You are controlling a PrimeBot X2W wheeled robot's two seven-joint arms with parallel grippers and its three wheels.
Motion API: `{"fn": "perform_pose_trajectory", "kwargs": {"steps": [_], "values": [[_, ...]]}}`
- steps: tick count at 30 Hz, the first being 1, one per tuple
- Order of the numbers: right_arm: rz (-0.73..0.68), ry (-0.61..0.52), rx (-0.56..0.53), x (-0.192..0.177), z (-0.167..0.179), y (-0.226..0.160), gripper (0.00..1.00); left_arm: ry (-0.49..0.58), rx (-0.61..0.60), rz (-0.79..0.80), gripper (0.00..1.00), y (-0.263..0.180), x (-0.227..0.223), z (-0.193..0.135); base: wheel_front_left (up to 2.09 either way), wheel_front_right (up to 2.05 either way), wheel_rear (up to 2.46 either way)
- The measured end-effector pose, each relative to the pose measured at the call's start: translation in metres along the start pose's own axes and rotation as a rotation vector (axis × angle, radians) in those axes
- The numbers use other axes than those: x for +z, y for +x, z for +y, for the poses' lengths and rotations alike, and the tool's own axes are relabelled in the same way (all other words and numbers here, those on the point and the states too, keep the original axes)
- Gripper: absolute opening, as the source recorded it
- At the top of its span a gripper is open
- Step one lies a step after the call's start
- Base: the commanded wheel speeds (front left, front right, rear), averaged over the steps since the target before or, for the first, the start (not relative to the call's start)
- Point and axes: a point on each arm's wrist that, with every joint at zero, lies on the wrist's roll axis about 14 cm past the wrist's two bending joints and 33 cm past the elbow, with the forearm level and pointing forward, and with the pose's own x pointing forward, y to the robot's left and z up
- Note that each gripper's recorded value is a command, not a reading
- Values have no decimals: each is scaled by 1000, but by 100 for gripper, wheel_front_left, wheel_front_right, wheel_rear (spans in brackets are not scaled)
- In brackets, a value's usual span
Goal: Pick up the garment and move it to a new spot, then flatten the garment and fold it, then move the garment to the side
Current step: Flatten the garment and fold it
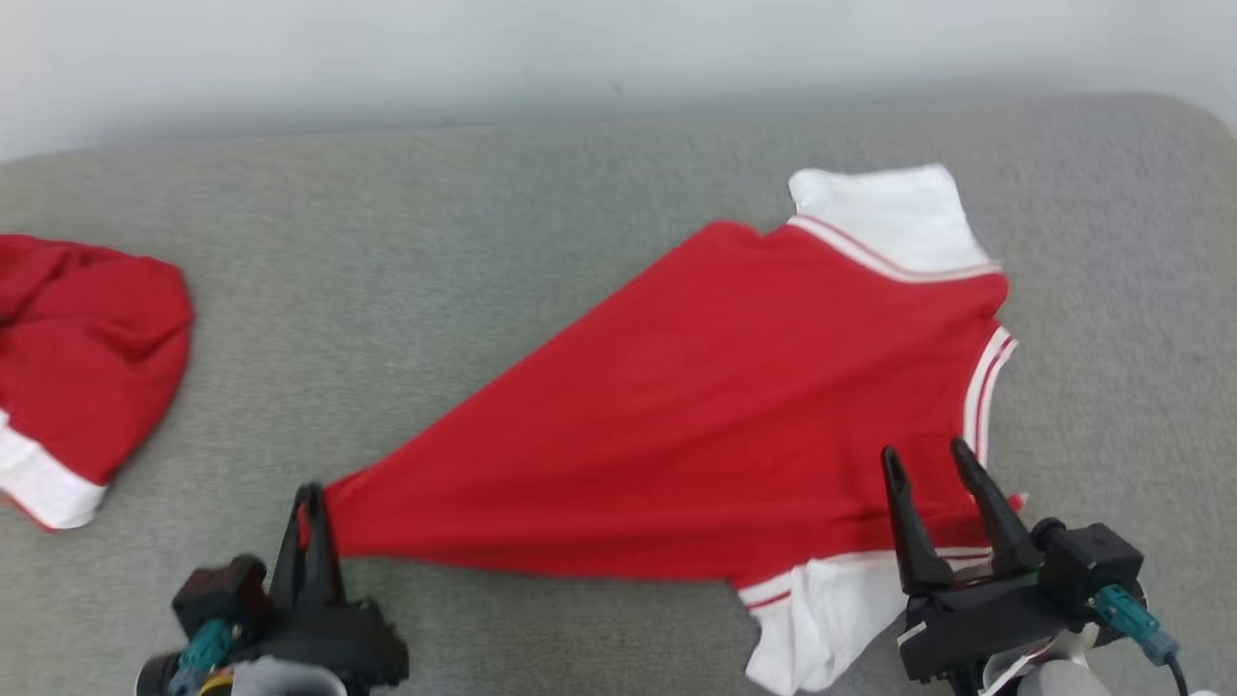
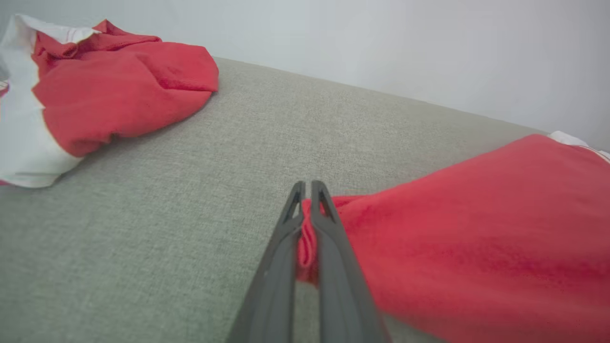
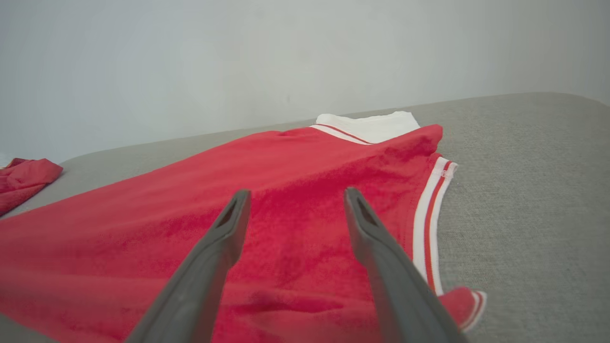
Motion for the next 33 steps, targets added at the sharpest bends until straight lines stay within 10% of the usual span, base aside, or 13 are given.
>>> {"fn": "perform_pose_trajectory", "kwargs": {"steps": [21,23,24,33], "values": [[-13,-5,-8,7,-4,-6,100,13,114,62,0,6,-14,24,0,0,0],[-11,-5,-25,6,-10,-6,100,12,131,64,30,13,-15,26,0,0,0],[-7,-6,-33,5,-13,-7,100,7,142,59,100,17,-13,28,0,0,0],[-5,7,-70,3,-22,-11,100,-22,189,-120,100,18,39,45,0,0,0]]}}
